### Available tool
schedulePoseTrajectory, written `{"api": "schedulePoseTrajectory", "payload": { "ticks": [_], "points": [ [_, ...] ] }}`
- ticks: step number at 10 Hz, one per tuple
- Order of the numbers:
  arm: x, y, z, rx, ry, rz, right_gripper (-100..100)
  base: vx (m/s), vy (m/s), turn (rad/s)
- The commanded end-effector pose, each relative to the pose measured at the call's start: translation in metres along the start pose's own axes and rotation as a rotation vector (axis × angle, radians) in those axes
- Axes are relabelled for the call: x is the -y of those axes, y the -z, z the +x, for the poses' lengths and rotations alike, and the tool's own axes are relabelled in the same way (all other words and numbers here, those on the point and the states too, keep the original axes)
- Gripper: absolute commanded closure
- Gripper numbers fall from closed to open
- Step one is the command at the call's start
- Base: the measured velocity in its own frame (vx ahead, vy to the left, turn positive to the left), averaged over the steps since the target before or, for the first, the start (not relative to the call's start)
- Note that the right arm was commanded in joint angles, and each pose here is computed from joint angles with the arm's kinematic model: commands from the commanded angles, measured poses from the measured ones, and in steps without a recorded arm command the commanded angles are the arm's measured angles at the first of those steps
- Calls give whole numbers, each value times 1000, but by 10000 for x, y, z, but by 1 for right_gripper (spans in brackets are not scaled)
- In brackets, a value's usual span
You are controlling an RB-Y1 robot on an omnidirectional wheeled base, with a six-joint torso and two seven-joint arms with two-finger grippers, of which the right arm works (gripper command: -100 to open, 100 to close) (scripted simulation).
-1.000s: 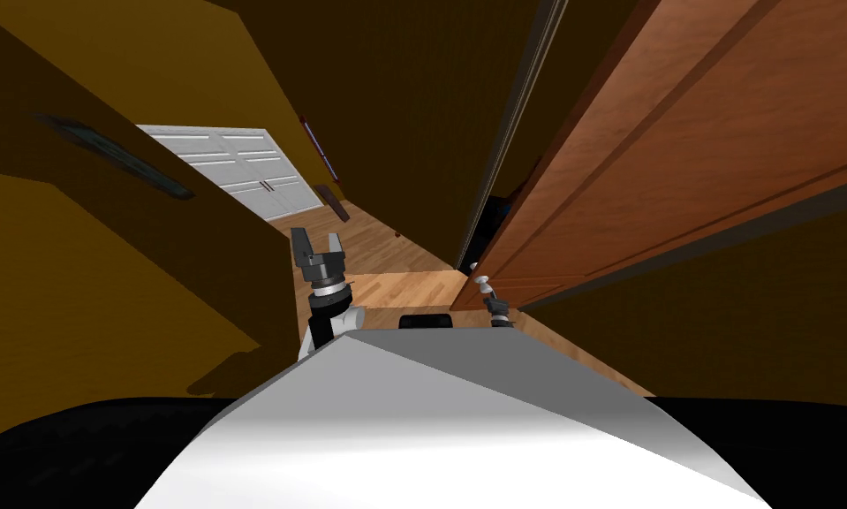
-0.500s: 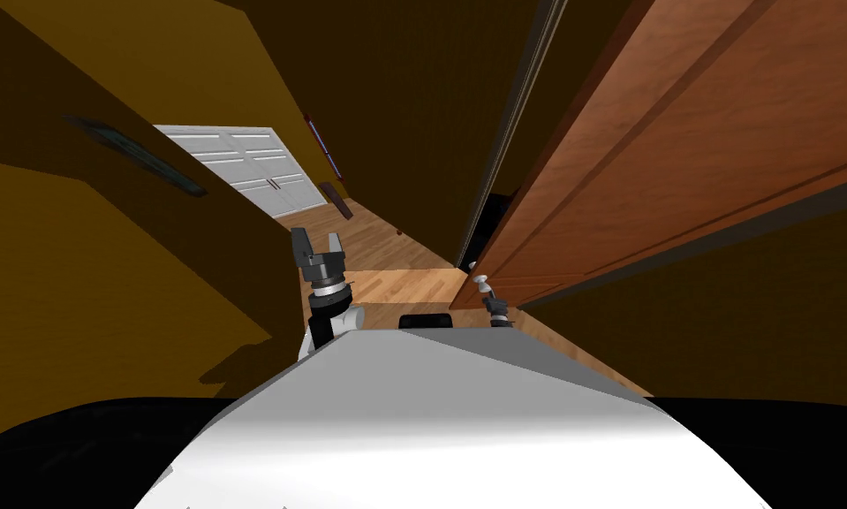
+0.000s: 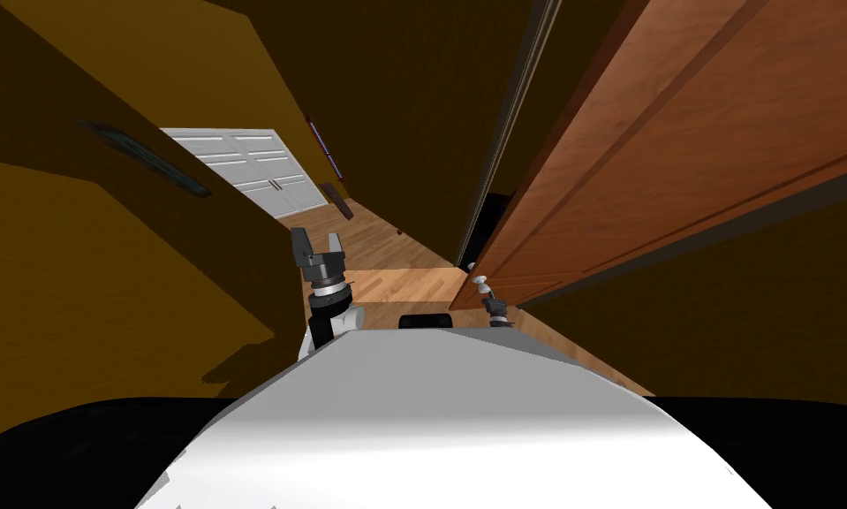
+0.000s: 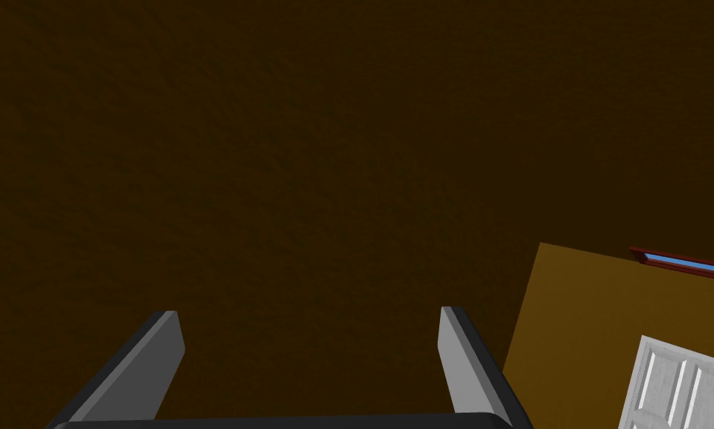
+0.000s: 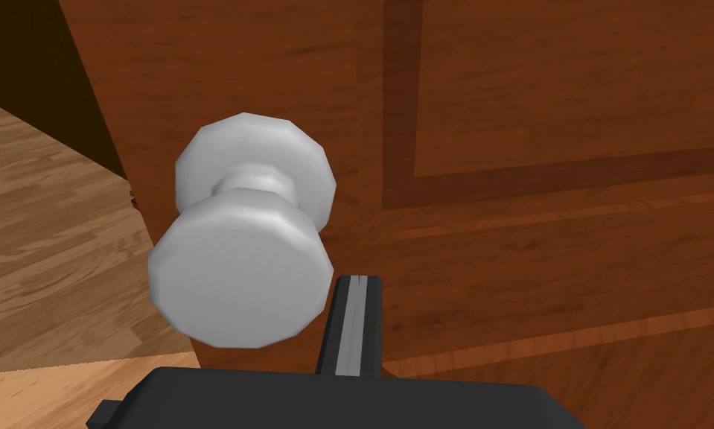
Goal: Pull the door open
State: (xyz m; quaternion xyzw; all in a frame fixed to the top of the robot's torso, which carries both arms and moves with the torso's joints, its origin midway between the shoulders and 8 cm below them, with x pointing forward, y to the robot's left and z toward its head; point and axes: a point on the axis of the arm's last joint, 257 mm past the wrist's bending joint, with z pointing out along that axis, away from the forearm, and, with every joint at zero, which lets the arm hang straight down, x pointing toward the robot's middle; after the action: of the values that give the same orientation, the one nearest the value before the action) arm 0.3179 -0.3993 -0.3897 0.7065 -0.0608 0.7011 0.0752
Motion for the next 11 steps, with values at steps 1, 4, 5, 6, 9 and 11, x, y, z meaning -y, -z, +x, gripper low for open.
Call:
{"api": "schedulePoseTrajectory", "payload": {
  "ticks": [1,4,5,6,9,11],
  "points": [
    [223,-16,-17,-5,-21,35,-100,-21,-3,14],
    [-21,-6,-20,-1,0,4,-100,-10,-18,11],
    [-148,-18,-30,19,-14,-9,-100,58,25,-29],
    [-171,-25,-28,23,-19,-10,-100,101,70,-22],
    [-304,8,-80,44,-9,-29,100,41,29,-5],
    [-304,8,-80,44,-9,-29,100,-8,-12,5]
  ]
}}
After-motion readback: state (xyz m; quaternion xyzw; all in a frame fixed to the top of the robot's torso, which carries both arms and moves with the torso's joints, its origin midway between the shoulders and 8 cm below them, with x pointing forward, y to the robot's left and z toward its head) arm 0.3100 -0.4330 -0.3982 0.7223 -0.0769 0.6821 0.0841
